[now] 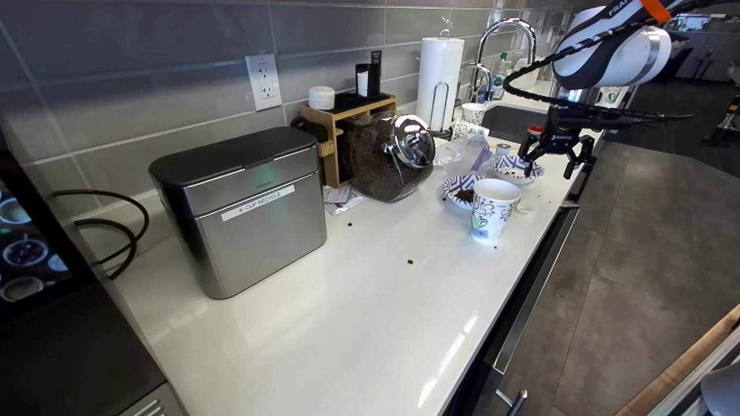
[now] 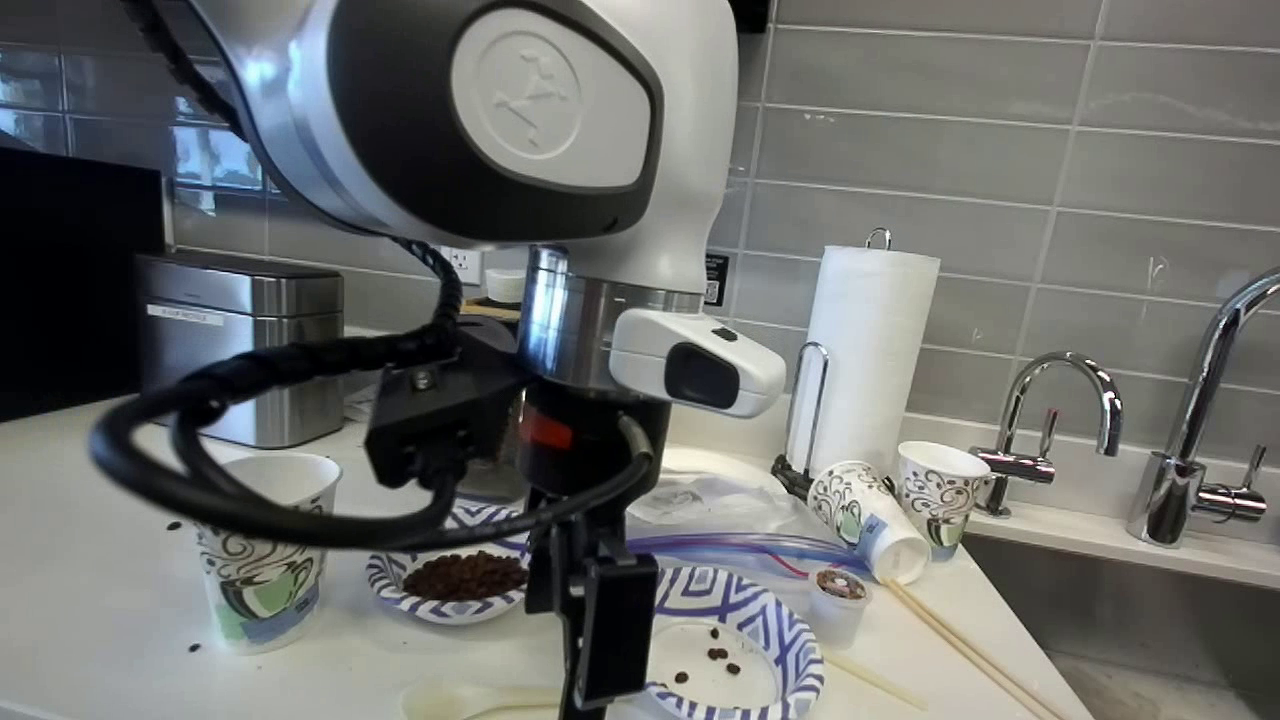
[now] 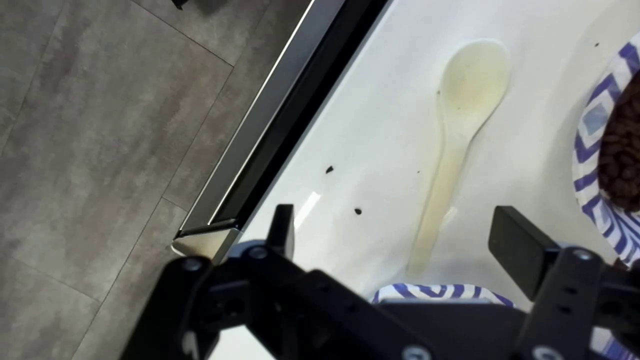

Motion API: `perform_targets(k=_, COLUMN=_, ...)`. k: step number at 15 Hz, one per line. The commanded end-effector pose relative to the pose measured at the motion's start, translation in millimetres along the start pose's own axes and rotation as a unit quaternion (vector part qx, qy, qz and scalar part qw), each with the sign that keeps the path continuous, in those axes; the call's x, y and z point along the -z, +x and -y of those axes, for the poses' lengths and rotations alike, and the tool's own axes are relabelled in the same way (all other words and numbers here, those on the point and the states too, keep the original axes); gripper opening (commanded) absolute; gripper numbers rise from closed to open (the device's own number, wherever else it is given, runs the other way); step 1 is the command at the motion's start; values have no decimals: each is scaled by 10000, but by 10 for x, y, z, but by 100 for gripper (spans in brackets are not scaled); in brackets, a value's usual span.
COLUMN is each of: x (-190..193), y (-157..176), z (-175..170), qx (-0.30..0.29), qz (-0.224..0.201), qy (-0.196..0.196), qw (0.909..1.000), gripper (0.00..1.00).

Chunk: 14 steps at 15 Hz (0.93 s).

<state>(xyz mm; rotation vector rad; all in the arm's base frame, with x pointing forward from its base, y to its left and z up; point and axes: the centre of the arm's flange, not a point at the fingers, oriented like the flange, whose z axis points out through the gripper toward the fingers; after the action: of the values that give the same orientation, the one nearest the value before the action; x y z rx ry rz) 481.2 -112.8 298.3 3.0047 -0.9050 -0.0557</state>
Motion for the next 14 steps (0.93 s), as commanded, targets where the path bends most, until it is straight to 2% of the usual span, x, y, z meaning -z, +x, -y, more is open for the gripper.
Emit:
perform_targets(k=1, x=-5, y=9, z=2, qx=-2, qz=2, qy=-2, qw=10000, gripper=100)
perform_targets(k=14, x=-287, y=152, z=224, qx=65, qz=43, qy=-5, qw=10000, gripper=100)
